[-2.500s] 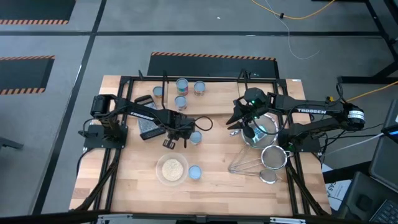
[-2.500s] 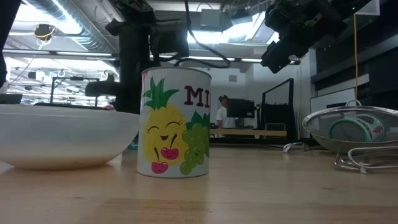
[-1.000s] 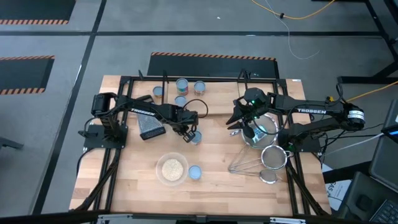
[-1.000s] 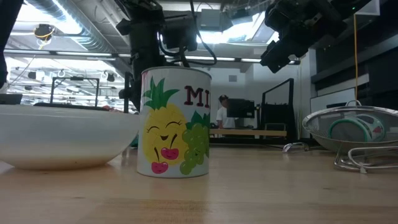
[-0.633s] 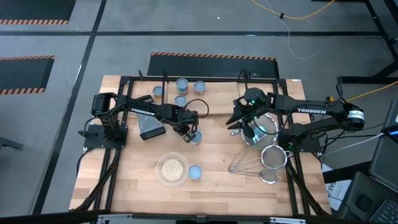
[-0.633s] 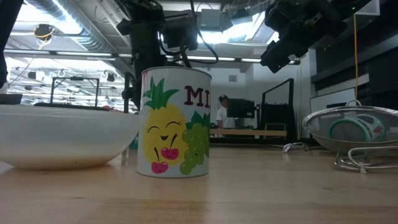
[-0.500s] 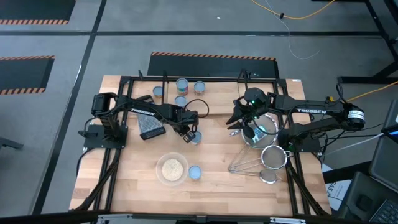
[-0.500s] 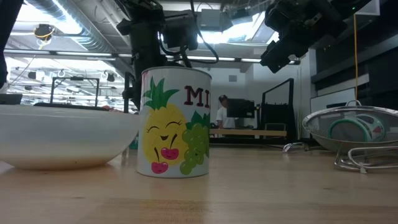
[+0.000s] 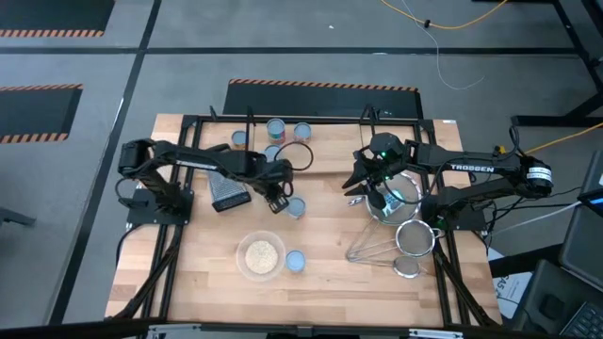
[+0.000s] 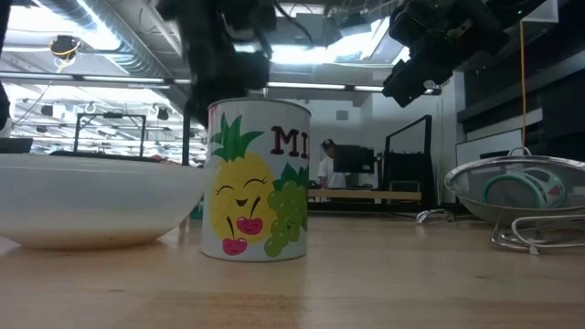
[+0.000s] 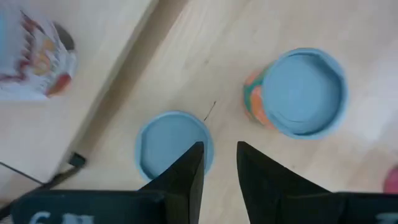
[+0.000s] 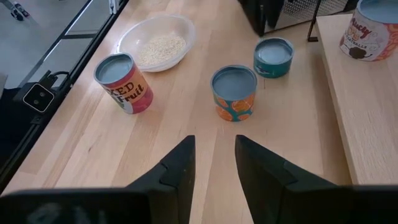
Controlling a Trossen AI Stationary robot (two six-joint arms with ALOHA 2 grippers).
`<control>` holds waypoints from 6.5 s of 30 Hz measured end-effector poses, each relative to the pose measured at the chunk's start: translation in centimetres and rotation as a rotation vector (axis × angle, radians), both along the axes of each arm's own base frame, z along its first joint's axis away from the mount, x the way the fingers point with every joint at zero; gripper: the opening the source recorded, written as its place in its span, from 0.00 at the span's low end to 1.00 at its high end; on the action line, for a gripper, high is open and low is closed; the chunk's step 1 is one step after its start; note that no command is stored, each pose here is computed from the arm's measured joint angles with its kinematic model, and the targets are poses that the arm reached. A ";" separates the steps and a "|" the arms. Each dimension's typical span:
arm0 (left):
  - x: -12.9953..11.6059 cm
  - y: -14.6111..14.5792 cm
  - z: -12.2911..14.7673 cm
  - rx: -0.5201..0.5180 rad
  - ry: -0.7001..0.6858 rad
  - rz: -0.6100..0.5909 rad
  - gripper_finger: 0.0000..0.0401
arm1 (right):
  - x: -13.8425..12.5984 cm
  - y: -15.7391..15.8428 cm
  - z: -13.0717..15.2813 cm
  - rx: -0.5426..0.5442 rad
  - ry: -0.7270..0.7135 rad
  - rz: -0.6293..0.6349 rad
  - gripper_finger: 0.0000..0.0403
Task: Pick and place cans onto a shelf
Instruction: Put the blue tuna fish can on the shelf
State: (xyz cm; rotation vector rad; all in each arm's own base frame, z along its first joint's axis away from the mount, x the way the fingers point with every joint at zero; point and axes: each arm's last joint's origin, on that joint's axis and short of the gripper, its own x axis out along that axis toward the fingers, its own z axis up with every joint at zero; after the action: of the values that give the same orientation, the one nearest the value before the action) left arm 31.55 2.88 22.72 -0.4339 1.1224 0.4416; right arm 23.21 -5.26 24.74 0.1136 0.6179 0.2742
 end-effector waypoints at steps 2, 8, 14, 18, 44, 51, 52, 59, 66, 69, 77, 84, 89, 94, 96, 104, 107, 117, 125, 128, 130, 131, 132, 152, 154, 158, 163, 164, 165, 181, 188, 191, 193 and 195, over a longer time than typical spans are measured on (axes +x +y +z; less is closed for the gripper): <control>-1.0 -0.3 1.5 0.021 -0.012 -0.041 0.22 | 0.0 0.0 0.0 -0.001 -0.003 0.000 0.29; -5.0 -2.6 6.0 0.200 -0.066 -0.084 0.22 | 0.5 -0.1 0.7 -0.019 -0.086 -0.004 0.29; -8.9 -6.2 8.0 0.363 -0.172 -0.135 0.22 | 1.4 -0.3 2.1 -0.007 -0.232 -0.076 0.29; -10.5 -7.9 6.1 0.356 -0.227 -0.173 0.22 | 1.8 -0.3 3.0 0.000 -0.318 -0.095 0.29; -11.3 -9.3 -1.5 0.316 -0.341 -0.219 0.22 | 19.8 -2.5 -2.3 0.083 -0.106 -0.013 0.29; -11.3 -9.3 -1.5 0.317 -0.340 -0.219 0.22 | 22.3 -1.6 -5.7 0.062 -0.041 -0.011 0.29; -11.3 -9.3 -1.5 0.316 -0.341 -0.218 0.22 | 22.5 -1.4 -6.1 0.050 -0.037 -0.007 0.29; -11.2 -9.4 -1.4 0.313 -0.355 -0.216 0.22 | 23.2 0.0 -8.5 -0.053 -0.002 0.004 0.29; -11.2 -9.4 -1.4 0.313 -0.356 -0.216 0.22 | 23.6 0.7 -10.3 -0.141 0.029 -0.003 0.29; -11.2 -9.4 -1.4 0.312 -0.356 -0.216 0.22 | 23.6 0.7 -10.6 -0.160 0.038 -0.022 0.29; -11.2 -9.4 -1.4 0.312 -0.356 -0.216 0.22 | 23.4 0.7 -11.0 -0.158 0.086 -0.027 0.29; -11.2 -9.4 -1.4 0.312 -0.356 -0.216 0.22 | 22.7 0.8 -11.7 -0.147 0.183 -0.017 0.29; -11.2 -9.4 -1.4 0.312 -0.356 -0.215 0.22 | 22.6 0.8 -11.7 -0.142 0.186 -0.012 0.29; -11.2 -9.4 -1.4 0.311 -0.356 -0.215 0.22 | 22.8 0.8 -11.5 -0.145 0.168 -0.015 0.29; -11.2 -9.4 -1.4 0.311 -0.357 -0.215 0.22 | 22.8 0.8 -11.5 -0.147 0.166 -0.017 0.29; -11.2 -9.4 -1.4 0.311 -0.357 -0.215 0.22 | 22.9 0.6 -11.5 -0.204 0.165 -0.065 0.29; -11.2 -9.4 -1.4 0.311 -0.357 -0.215 0.22 | 22.9 0.6 -11.5 -0.227 0.159 -0.048 0.29; -11.2 -9.4 -1.4 0.311 -0.357 -0.214 0.22 | 22.8 0.6 -11.5 -0.240 0.157 -0.036 0.19; -11.2 -9.4 -1.4 0.311 -0.357 -0.214 0.22 | 22.8 0.6 -11.6 -0.239 0.157 -0.036 0.08; -11.2 -9.4 -1.4 0.311 -0.356 -0.214 0.22 | 22.8 0.6 -11.6 -0.239 0.157 -0.035 0.07; -11.2 -9.4 -1.4 0.311 -0.357 -0.214 0.22 | 22.8 0.6 -11.6 -0.239 0.157 -0.035 0.07; -11.2 -9.4 -1.4 0.311 -0.357 -0.214 0.22 | 22.8 0.6 -11.6 -0.239 0.157 -0.035 0.07; -11.2 -9.4 -1.4 0.311 -0.357 -0.214 0.22 | 22.8 0.6 -11.6 -0.239 0.157 -0.035 0.07; -11.2 -9.4 -1.4 0.311 -0.359 -0.215 0.22 | 22.2 1.0 -8.6 -0.164 0.117 0.044 0.07; -11.2 -9.4 -1.4 0.311 -0.360 -0.215 0.22 | 21.8 1.0 -7.6 -0.164 0.121 0.045 0.07; -11.2 -9.4 -1.4 0.310 -0.361 -0.215 0.22 | 20.8 1.1 -4.9 -0.183 0.096 0.059 0.07; -11.2 -9.4 -1.4 0.310 -0.362 -0.215 0.22 | 19.0 1.3 -2.1 -0.201 0.124 0.083 0.07; -11.2 -9.4 -1.4 0.310 -0.362 -0.215 0.22 | 18.7 1.4 -1.5 -0.201 0.128 0.083 0.07; -11.2 -9.4 -1.4 0.310 -0.362 -0.215 0.22 | 18.3 1.4 -0.8 -0.201 0.125 0.083 0.07; -11.2 -9.4 -1.3 0.310 -0.365 -0.214 0.22 | 11.5 1.4 7.6 -0.359 0.090 0.094 0.07; -11.1 -9.4 -1.3 0.309 -0.367 -0.214 0.22 | 10.6 -1.1 7.8 -0.450 0.082 0.101 0.07; -11.1 -9.4 -1.3 0.309 -0.368 -0.214 0.22 | 10.7 -2.7 6.7 -0.465 0.101 0.091 0.07; -11.1 -9.4 -1.3 0.309 -0.368 -0.214 0.22 | 11.0 -3.6 5.7 -0.441 0.114 0.095 0.07; -11.1 -9.4 -1.3 0.309 -0.368 -0.214 0.22 | 11.5 -4.5 4.9 -0.411 0.114 0.100 0.07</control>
State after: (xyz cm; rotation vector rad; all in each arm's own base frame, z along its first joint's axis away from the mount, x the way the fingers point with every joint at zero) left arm 20.42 -6.52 21.39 -0.1130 0.7186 0.3230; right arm 34.71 -9.73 29.61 -0.2991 0.7826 0.2333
